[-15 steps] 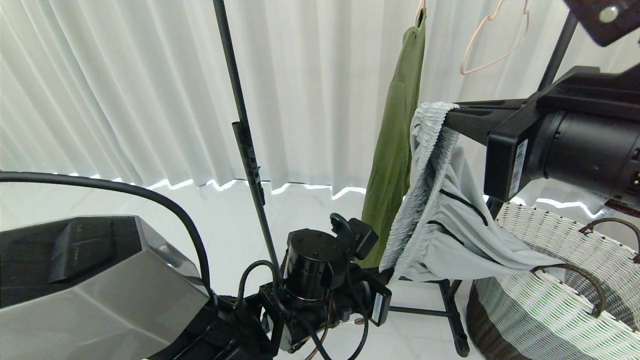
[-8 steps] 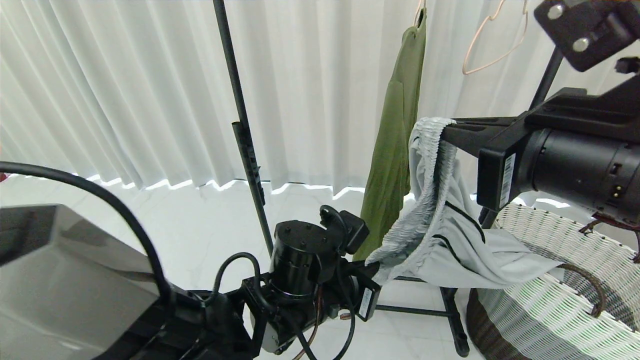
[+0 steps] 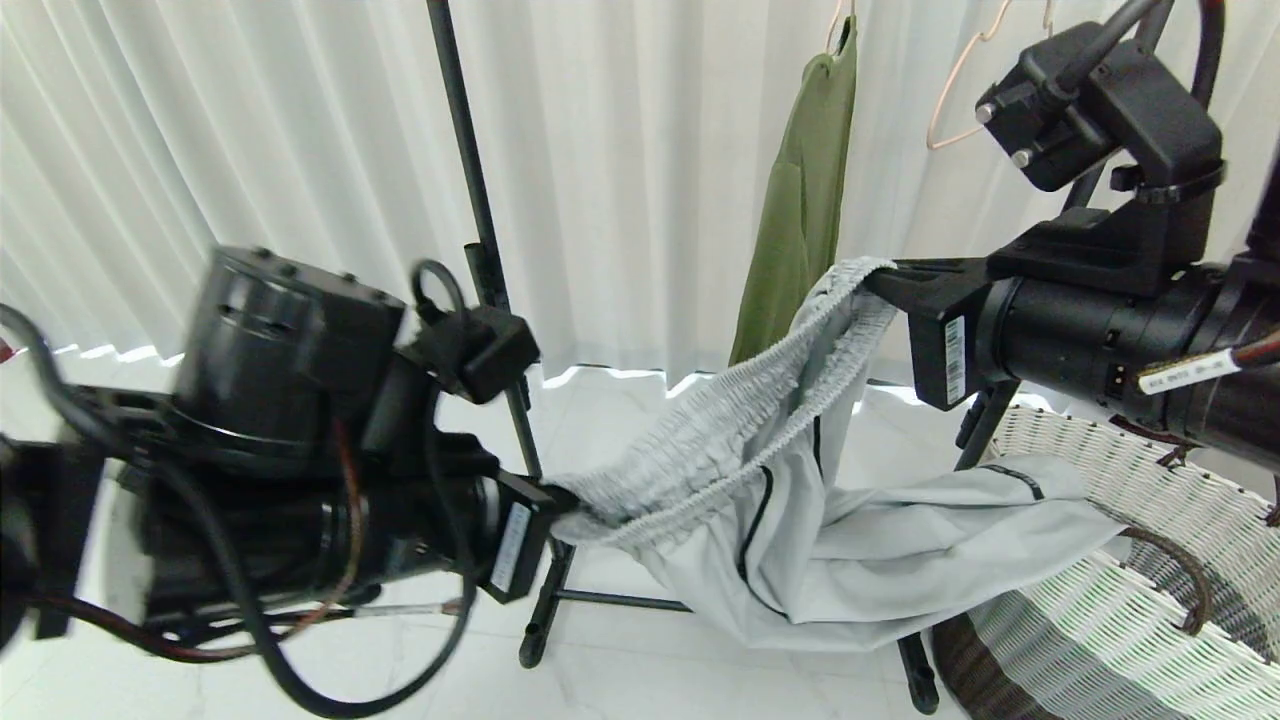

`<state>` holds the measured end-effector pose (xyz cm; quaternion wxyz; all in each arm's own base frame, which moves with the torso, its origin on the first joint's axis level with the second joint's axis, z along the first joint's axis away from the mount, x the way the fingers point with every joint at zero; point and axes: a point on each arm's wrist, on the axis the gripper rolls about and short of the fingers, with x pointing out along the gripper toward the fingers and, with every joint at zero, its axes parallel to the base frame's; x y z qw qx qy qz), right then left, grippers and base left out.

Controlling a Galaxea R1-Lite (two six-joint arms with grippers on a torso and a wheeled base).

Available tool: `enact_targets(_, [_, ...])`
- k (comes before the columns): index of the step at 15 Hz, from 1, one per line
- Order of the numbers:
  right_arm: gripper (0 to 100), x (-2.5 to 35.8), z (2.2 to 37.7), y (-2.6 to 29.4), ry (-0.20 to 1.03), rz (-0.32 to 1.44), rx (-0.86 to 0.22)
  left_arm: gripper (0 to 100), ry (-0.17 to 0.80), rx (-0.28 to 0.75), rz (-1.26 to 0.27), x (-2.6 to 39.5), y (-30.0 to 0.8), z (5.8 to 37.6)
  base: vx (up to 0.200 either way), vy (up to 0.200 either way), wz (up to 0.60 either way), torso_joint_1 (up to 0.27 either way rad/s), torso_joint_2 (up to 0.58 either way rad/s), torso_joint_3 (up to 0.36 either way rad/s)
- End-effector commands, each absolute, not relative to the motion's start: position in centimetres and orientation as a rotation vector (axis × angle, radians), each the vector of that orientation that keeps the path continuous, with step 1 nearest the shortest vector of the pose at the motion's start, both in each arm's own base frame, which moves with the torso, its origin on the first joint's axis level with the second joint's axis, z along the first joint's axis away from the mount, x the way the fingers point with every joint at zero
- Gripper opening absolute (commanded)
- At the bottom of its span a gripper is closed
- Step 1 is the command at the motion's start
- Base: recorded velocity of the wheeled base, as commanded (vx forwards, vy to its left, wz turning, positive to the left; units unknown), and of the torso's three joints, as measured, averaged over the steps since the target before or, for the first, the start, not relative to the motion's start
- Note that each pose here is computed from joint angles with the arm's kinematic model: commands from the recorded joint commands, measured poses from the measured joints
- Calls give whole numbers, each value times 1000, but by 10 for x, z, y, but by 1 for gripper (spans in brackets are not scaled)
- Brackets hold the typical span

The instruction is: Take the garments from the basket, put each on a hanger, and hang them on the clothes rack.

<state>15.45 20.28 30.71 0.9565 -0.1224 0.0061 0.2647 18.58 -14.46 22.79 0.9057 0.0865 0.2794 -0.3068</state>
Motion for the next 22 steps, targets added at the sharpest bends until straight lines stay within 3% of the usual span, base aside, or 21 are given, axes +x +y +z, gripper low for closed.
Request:
enact_targets(1, [0,157,307,205,10,532,-245,0,425,128,-550,161,-109,278,0,0,0,0,0,0])
enact_targets(4, [0,150,325,183,-41,472,-201,0,278,235,-401,158,-103,312,0,0,0,0,0,0])
enact_targets(8, [0,133,346,148,-98,368,-209,0,133,234,-549,143,-129,351,0,0,0,0,0,0])
enact_targets(10, [0,126,360,138,-136,357,-280,0,97,300,-536,146,-135,358,0,0,0,0,0,0])
enact_targets(13, [0,121,388,132,-191,347,-294,0,14,312,-487,144,-136,382,0,0,0,0,0,0])
enact_targets(18, [0,97,404,113,-164,396,-371,0,-16,412,-459,129,-143,383,0,0,0,0,0,0])
enact_targets(22, [0,55,409,68,-59,512,-484,0,-28,427,-426,127,-170,381,0,0,0,0,0,0])
